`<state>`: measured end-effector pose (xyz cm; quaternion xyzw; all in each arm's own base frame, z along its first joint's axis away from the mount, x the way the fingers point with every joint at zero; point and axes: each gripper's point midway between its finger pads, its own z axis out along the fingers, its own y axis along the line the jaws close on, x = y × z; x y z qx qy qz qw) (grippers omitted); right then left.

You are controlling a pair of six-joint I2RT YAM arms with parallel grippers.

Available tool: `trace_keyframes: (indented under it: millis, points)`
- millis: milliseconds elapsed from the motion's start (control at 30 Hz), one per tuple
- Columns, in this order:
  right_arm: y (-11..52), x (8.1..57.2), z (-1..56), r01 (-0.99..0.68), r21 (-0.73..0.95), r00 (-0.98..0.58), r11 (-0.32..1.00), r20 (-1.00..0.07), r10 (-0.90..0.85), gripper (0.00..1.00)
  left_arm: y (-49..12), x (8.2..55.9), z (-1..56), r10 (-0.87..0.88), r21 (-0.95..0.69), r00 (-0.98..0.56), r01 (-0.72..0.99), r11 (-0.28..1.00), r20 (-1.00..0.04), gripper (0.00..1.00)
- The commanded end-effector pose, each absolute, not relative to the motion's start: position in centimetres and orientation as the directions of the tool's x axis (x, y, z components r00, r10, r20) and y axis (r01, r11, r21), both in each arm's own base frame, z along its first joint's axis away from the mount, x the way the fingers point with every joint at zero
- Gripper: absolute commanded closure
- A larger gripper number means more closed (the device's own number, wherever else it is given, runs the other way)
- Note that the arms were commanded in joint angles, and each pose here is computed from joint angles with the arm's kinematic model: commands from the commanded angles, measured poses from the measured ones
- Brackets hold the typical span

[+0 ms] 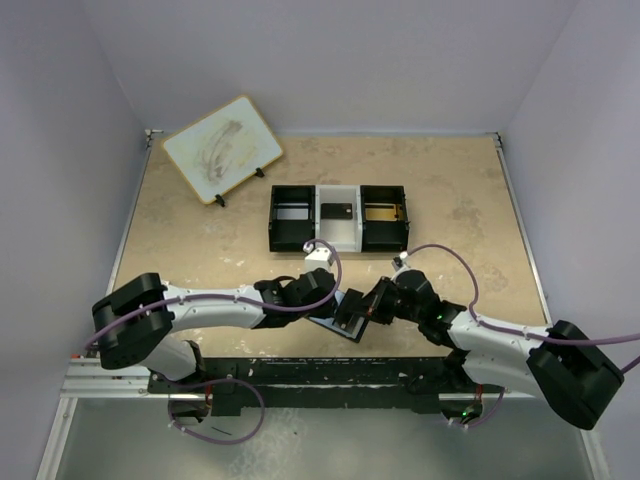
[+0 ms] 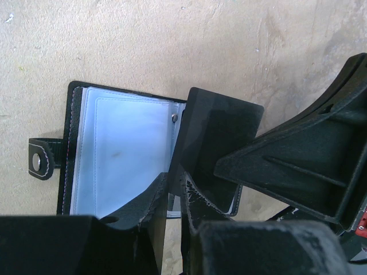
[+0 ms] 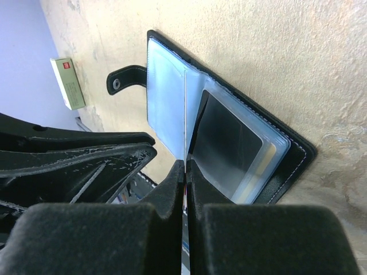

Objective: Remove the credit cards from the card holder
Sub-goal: Remove the credit card from the card holder.

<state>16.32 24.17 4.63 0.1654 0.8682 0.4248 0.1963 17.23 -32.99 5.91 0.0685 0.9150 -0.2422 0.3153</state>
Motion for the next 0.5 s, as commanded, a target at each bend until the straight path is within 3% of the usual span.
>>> trace_keyframes:
  millis: [0,467]
  points:
    - [24.4,17.3,5.8,0.098,0.807,-0.853,0.583,-0.234,0.468,1.00,-33.9,17.0,6.1,-0.011,-0.415,-0.789,0.311,0.855,-0.614,0.88]
    - [23.1,18.1,6.9,0.109,0.786,-0.808,0.609,-0.287,0.515,1.00,-35.0,16.2,6.3,0.019,-0.430,-0.798,0.345,0.834,-0.602,0.88]
